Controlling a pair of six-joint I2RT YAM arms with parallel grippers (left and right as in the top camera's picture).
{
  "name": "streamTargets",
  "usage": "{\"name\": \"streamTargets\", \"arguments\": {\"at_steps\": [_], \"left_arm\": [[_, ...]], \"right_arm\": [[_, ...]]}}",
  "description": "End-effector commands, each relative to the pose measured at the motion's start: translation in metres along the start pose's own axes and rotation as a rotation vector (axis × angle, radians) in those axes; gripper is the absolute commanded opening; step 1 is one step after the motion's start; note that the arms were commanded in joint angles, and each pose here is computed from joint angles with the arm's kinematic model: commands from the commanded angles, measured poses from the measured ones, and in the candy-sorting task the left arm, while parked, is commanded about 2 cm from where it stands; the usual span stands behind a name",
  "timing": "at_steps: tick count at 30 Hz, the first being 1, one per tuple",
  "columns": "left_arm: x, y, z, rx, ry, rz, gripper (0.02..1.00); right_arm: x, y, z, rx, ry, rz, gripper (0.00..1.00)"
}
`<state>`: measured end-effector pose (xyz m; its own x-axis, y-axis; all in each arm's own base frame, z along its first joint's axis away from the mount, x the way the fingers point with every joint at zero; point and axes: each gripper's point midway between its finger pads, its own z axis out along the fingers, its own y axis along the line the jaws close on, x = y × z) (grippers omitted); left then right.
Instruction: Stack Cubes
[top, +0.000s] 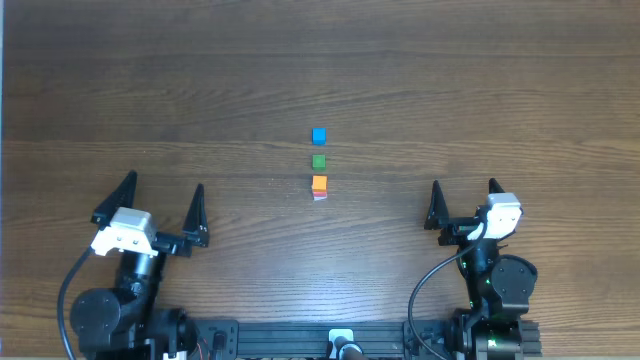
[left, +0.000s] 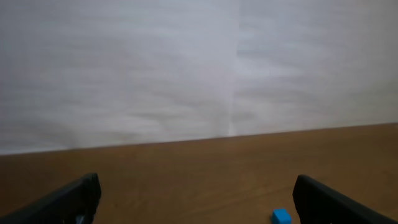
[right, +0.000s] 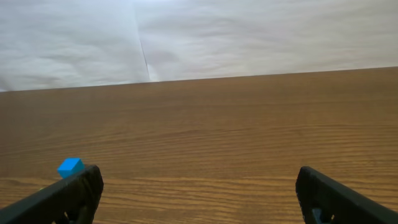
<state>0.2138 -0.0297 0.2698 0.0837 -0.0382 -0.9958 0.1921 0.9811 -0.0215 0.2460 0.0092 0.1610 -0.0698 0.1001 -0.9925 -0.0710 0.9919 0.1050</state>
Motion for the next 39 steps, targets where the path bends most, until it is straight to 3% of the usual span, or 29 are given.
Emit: {"name": "streamTargets", "arguments": {"at_steps": [1, 10, 32, 39], "left_arm": [[0.008, -0.001, 0.004, 0.019, -0.027, 0.024, 1.000], [0.027, 0.000, 0.014, 0.036, -0.075, 0.038, 1.000], [0.109, 0.004, 0.018, 0.031, 0.140, -0.025, 1.000], [0.108, 0.004, 0.019, 0.031, 0.136, -0.026, 1.000]], "right_arm": [[0.002, 0.002, 0.000, -0.012, 0.002, -0.009, 0.991], [0.002, 0.002, 0.000, -0.013, 0.002, -0.009, 0.993], [0.002, 0.002, 0.000, -0.012, 0.002, -0.009, 0.991], [0.002, 0.002, 0.000, -0.012, 0.002, -0.009, 0.991]]}}
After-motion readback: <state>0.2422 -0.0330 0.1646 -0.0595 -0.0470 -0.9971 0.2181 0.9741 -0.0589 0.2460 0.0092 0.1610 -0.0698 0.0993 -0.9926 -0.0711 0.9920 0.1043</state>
